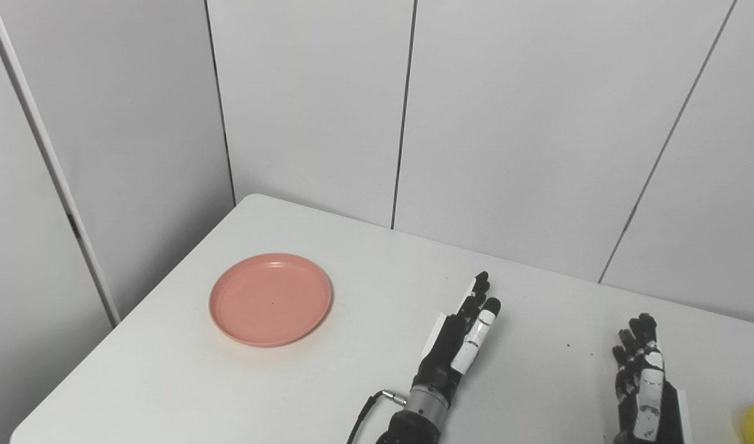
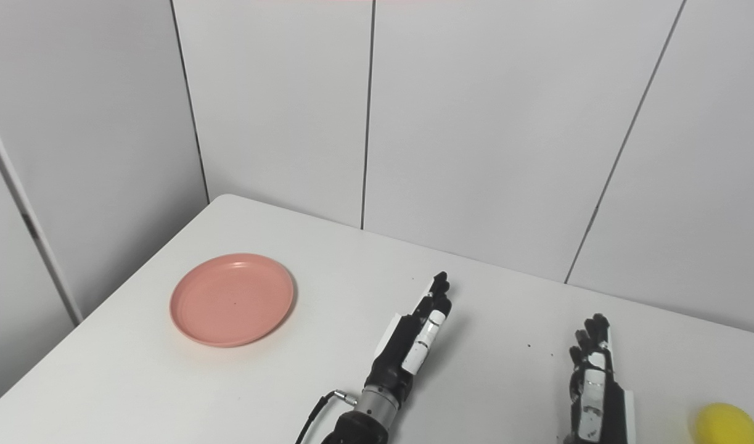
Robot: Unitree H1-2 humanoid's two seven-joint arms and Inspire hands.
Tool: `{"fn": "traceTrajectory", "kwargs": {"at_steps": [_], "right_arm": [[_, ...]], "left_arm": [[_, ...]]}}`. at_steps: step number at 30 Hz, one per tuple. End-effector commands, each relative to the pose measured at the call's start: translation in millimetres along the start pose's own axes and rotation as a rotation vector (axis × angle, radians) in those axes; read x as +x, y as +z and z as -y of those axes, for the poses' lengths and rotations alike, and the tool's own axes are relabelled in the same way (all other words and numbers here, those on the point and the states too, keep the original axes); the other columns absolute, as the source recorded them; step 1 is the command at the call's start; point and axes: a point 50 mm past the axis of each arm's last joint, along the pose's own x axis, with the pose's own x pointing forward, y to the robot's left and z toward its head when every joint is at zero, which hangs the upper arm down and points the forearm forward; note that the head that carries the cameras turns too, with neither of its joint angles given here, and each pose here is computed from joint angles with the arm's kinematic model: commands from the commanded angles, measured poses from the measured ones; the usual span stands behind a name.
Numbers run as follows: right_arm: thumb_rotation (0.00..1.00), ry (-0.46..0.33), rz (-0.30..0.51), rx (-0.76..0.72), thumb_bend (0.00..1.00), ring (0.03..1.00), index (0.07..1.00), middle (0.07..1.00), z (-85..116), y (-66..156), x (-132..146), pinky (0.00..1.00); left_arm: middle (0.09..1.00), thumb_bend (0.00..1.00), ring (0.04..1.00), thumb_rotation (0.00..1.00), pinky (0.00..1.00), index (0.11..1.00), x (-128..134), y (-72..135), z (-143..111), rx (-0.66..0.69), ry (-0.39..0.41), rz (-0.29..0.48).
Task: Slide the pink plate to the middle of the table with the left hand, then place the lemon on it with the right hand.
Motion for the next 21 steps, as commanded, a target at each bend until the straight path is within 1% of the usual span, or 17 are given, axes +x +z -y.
{"fn": "traceTrajectory", "kwargs": {"at_steps": [1, 8, 13, 15, 17, 19, 20, 21], "right_arm": [[0.99, -0.005, -0.038, -0.024, 0.73, 0.989, 0.981, 0.987, 10.6, -17.5, -16.2, 1.00], [0.98, -0.005, -0.038, -0.014, 0.72, 0.987, 0.980, 0.982, 8.8, -19.7, -15.4, 1.00], [0.97, -0.008, -0.038, -0.013, 0.72, 0.980, 0.973, 0.976, 7.4, -19.3, -15.8, 1.00], [0.98, -0.006, -0.042, -0.023, 0.73, 0.980, 0.975, 0.976, 6.1, -19.0, -15.8, 1.00], [0.99, -0.005, -0.045, -0.026, 0.72, 0.983, 0.980, 0.979, 5.1, -18.6, -15.4, 1.00], [0.99, -0.001, -0.042, -0.028, 0.73, 0.985, 0.983, 0.983, 4.6, -18.5, -14.6, 1.00], [0.99, -0.001, -0.043, -0.030, 0.73, 0.986, 0.985, 0.984, 4.4, -18.6, -14.4, 1.00], [1.00, -0.001, -0.045, -0.030, 0.74, 0.988, 0.986, 0.986, 4.3, -18.7, -14.2, 1.00]], "left_arm": [[1.000, 0.58, 1.000, 1.00, 1.00, 0.998, -12.5, -20.9, -11.8, -0.002, 0.037, -0.046], [1.000, 0.58, 1.000, 1.00, 1.00, 1.000, -8.9, -14.2, -20.9, 0.006, 0.075, -0.012], [0.981, 0.61, 0.993, 1.00, 1.00, 0.981, -7.5, -9.8, -23.8, 0.013, 0.099, 0.007], [0.972, 0.61, 0.983, 1.00, 1.00, 0.970, -5.8, -6.6, -28.0, 0.009, 0.129, 0.029], [0.942, 0.62, 0.946, 1.00, 0.95, 0.937, -4.1, -3.0, -31.7, 0.024, 0.165, 0.038], [0.933, 0.63, 0.936, 1.00, 0.93, 0.928, -1.7, 1.7, -35.3, 0.044, 0.183, 0.037], [0.932, 0.64, 0.934, 1.00, 0.93, 0.926, -0.2, 3.8, -37.4, 0.034, 0.178, 0.046], [0.945, 0.62, 0.950, 1.00, 0.95, 0.941, 0.8, 5.2, -38.9, 0.027, 0.174, 0.052]]}}
